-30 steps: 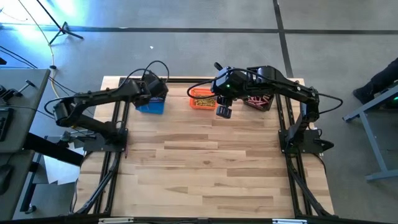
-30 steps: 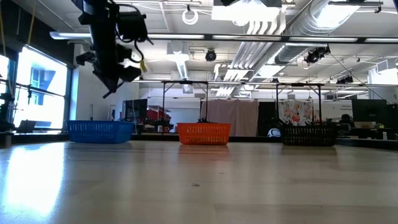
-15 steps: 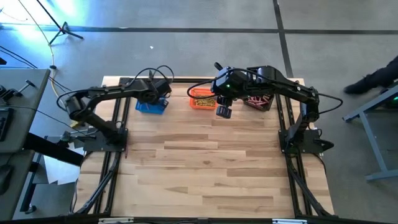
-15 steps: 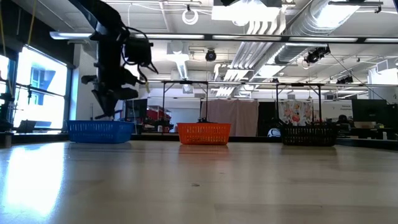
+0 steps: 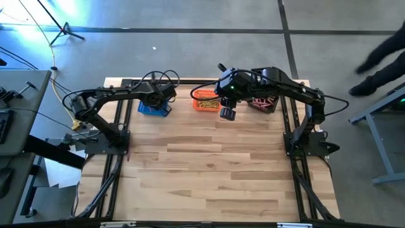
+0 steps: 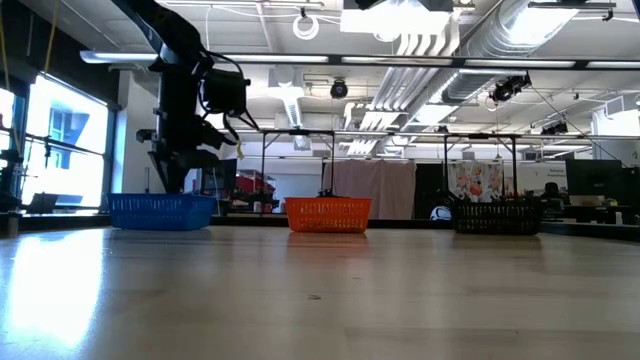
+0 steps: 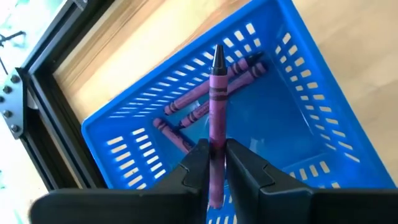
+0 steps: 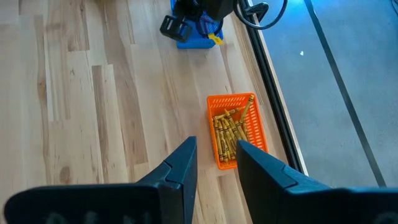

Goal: Sort crayons
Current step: Put the bottom violet crayon into the blue bin, then put the violet crayon into the blue bin

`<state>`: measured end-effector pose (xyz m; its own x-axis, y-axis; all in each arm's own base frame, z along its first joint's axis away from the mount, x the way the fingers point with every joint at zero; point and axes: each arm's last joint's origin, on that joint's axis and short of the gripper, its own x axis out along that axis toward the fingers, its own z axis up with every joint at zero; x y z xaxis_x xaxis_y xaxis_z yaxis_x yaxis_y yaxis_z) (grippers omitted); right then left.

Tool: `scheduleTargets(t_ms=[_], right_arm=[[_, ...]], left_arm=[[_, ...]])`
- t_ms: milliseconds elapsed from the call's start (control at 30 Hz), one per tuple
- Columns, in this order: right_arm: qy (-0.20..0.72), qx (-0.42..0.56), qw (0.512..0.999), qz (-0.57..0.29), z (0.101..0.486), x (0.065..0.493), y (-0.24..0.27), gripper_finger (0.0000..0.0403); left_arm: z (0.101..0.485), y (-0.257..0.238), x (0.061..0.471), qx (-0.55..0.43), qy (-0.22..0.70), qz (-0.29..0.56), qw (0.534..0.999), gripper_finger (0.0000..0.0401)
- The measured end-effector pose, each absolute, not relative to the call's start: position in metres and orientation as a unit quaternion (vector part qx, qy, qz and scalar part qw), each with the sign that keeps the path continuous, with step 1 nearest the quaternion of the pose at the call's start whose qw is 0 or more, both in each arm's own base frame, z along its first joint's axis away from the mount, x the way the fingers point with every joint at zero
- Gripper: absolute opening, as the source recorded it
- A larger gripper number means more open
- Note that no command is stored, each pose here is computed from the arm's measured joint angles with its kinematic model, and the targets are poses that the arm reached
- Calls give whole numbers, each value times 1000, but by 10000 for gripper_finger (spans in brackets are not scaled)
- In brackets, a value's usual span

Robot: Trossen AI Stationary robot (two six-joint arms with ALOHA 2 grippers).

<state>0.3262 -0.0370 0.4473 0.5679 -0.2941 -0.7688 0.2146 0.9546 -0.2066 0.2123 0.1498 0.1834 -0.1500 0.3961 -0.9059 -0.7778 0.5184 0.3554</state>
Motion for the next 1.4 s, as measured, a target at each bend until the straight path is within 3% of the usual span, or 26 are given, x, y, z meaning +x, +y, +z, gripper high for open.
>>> scheduleTargets(t_ms=[267, 433, 567, 800, 933, 1033, 1200, 1300, 1400], right_arm=[[442, -45, 884, -144, 447, 326, -37, 99], [442, -45, 884, -144, 447, 326, -37, 99], [442, -45, 884, -144, 447, 326, -37, 99], [442, -45, 884, -144, 447, 326, -37, 99], [442, -45, 884, -144, 447, 326, -37, 99], [442, -45, 884, -144, 447, 326, -37, 99], [442, -45, 884, -144, 447, 326, -37, 99], [442, -45, 884, -144, 447, 326, -37, 99], [442, -45, 884, -144, 447, 326, -37, 99]], left_arm=[[183, 149, 213, -156, 610, 441, 639, 92], [185, 144, 215, -235, 599, 386, 661, 113], [200, 137, 221, -283, 561, 322, 708, 114], [261, 102, 240, -285, 432, 210, 829, 104], [291, 69, 244, -303, 369, 155, 865, 99], [299, 34, 240, -338, 381, 94, 855, 99], [292, -29, 225, -388, 482, 74, 782, 99], [285, -57, 214, -409, 520, 125, 739, 99], [276, -75, 202, -422, 526, 239, 699, 99]])
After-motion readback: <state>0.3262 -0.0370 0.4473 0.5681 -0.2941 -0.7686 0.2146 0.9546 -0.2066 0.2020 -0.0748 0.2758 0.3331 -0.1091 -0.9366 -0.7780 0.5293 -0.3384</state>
